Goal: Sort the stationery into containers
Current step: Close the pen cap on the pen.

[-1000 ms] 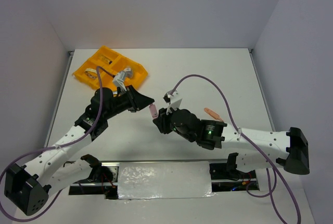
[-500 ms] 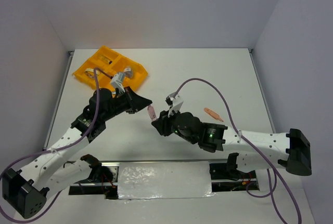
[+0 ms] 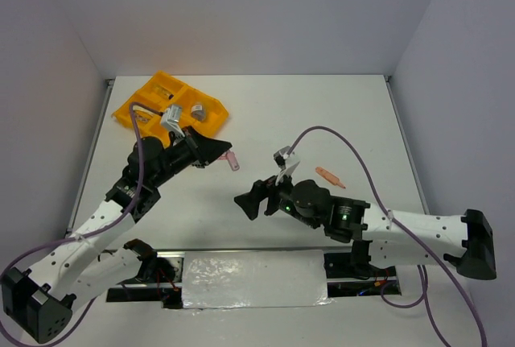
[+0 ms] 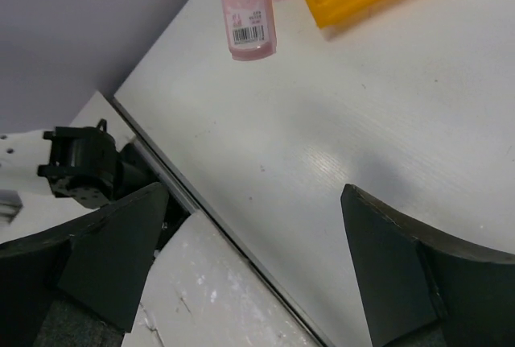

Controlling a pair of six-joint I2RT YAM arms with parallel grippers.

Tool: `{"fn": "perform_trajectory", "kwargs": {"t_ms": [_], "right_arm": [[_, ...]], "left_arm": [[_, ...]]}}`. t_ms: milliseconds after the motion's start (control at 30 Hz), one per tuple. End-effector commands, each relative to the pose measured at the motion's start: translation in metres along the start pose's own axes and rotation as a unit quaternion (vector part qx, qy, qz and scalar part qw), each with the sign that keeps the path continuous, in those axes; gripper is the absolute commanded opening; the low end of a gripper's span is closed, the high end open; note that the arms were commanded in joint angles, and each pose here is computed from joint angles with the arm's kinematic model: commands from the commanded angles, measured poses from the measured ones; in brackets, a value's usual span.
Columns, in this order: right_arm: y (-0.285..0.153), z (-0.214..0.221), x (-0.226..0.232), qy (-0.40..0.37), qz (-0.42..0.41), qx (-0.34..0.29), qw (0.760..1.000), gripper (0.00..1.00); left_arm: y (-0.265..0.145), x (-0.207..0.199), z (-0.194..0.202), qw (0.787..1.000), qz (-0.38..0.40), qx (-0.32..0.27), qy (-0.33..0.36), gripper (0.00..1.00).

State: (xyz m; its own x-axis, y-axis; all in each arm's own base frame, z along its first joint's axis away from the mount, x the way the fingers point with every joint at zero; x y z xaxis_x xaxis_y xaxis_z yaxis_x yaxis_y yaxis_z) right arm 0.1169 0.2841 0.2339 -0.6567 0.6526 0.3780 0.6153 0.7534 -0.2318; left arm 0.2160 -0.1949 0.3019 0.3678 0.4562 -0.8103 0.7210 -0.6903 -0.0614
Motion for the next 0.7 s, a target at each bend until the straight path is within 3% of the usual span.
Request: {"fn": "perform_trajectory", "kwargs": {"t_ms": [0,167,200,367,667], "right_arm": [[-0.014,-0.020,0.004,0.038,-0.007,-0.044,0.998,0.97],[-0.021,-0.037,0.011,0.070,-0.032,-0.080,0.994,0.89],[-0.021,-0.039,0.011,0.074,-0.035,-0.086,0.993,0.80],[-0.012,-0.050,0.011,0.110,-0.057,-0.085,0.989,0.64],[-0.009,-0.054,0.015,0.141,-0.093,-0.079,0.983,0.60]], "left_arm": [[-0.004,-0.020,-0.010,0.998,0.062,-0.029,0.013,0.00],[-0.010,-0.029,-0.004,0.993,0.115,-0.024,0.018,0.00],[-0.010,-0.030,-0.004,0.992,0.121,-0.025,0.011,0.00],[-0.014,-0.035,0.003,0.987,0.162,-0.015,0.000,0.00],[-0.023,-0.043,0.005,0.980,0.199,-0.017,0.006,0.00]]}}
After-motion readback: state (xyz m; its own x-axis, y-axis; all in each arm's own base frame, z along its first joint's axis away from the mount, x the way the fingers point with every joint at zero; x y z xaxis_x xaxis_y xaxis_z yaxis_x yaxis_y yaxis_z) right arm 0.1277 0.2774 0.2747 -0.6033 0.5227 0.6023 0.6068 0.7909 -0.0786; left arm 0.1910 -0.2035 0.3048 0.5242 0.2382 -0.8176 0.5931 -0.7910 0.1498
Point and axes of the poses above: each gripper's point midway between its finger pads, its own y axis out along the fingers, its own x axis along the line the jaws close on, z = x × y, the point moved 5 cm from there along -y, back along the fingers, and after that the axes turned 5 degrees about -y, right-handed, at the moved point
